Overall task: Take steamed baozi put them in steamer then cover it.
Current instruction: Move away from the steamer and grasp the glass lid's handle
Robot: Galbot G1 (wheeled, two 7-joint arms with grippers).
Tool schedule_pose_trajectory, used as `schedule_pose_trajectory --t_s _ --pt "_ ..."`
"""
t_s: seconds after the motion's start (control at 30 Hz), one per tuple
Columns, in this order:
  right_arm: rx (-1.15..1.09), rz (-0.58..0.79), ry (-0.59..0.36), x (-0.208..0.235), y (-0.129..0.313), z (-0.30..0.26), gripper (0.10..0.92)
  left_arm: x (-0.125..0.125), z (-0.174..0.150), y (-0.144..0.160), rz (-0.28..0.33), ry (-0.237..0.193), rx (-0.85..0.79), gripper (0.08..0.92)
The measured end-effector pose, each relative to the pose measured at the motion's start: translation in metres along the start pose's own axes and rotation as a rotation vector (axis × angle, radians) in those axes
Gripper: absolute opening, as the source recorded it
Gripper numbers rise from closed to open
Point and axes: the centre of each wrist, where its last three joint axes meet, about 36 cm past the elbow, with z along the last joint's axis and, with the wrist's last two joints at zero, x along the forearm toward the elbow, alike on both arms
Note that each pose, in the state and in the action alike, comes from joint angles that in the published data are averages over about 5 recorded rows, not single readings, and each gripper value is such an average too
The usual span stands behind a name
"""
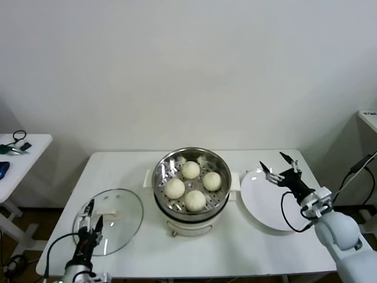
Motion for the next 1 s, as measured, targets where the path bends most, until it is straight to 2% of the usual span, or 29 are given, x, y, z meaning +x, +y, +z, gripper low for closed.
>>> schedule_pose_trajectory --t_s 0.3,0.6,1.0 --pt "-0.002 0.048 0.054 0.018 0.003 0.017 0.823 -0.016 -0.002 -0.022 0.024 -0.011 -0.113 0.823" --pt "0.007 0.069 0.077 0.028 0.004 0.024 0.823 -0.032 -0.002 -0.043 0.044 -0.019 -0.159 0.823" --pt "0.015 0.07 0.094 0.034 0.008 0.03 0.823 -0.055 0.006 -0.06 0.046 0.007 -0.189 0.823"
